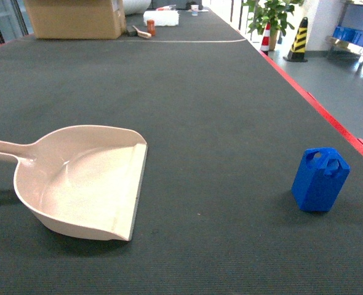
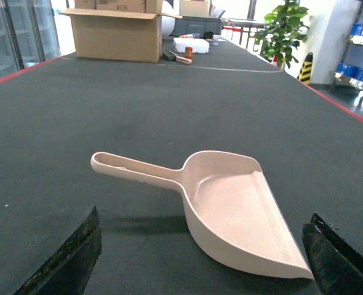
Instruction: Place part in tray to right shelf
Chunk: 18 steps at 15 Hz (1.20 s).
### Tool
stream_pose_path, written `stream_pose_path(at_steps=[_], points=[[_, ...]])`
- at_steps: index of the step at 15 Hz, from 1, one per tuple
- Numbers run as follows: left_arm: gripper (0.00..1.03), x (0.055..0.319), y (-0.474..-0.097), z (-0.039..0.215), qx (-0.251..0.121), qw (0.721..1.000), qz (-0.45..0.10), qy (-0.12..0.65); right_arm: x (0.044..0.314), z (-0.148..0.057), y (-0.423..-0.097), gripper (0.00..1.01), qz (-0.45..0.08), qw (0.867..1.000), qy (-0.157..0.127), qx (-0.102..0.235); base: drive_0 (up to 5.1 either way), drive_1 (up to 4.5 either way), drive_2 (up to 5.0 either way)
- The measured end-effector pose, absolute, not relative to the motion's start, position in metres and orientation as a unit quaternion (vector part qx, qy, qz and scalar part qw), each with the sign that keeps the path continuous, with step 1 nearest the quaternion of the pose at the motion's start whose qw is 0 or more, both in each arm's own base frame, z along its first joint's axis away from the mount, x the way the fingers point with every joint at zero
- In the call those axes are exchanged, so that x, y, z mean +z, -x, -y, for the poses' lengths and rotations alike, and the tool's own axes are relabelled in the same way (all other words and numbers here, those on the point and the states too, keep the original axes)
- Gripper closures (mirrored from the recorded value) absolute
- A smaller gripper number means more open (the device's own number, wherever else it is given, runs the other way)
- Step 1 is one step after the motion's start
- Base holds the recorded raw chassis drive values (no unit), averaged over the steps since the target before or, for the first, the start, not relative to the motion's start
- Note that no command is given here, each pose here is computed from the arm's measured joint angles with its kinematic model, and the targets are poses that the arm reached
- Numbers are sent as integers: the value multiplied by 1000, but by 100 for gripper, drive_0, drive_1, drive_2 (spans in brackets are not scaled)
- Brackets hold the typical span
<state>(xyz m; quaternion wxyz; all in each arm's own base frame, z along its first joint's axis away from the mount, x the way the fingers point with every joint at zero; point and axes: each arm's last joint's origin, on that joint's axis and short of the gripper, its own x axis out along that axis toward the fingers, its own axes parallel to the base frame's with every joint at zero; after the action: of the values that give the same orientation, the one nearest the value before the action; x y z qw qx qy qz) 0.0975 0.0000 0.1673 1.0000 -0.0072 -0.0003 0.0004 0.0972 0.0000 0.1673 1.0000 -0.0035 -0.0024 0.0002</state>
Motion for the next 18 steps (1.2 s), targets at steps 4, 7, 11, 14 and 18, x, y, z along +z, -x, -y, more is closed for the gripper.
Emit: stream_pose_path(at_steps=[4, 7, 11, 14, 18], points=[[5, 167, -97, 0, 0, 1000, 0, 7, 167, 0, -97, 3, 2, 1000, 3, 0, 0, 0, 0], [5, 167, -97, 0, 0, 1000, 0, 7, 167, 0, -97, 3, 2, 1000, 4, 0, 0, 0, 0], [5, 167, -97, 0, 0, 1000, 0, 7, 167, 0, -97, 3, 2, 1000, 4, 0, 0, 0, 0], [5, 167, -97, 0, 0, 1000, 0, 7, 167, 0, -97, 3, 2, 1000, 3, 0, 0, 0, 0], [5, 164, -98, 2, 41, 997, -63, 13, 167, 0, -97, 3, 2, 1000, 3, 0, 0, 0, 0]])
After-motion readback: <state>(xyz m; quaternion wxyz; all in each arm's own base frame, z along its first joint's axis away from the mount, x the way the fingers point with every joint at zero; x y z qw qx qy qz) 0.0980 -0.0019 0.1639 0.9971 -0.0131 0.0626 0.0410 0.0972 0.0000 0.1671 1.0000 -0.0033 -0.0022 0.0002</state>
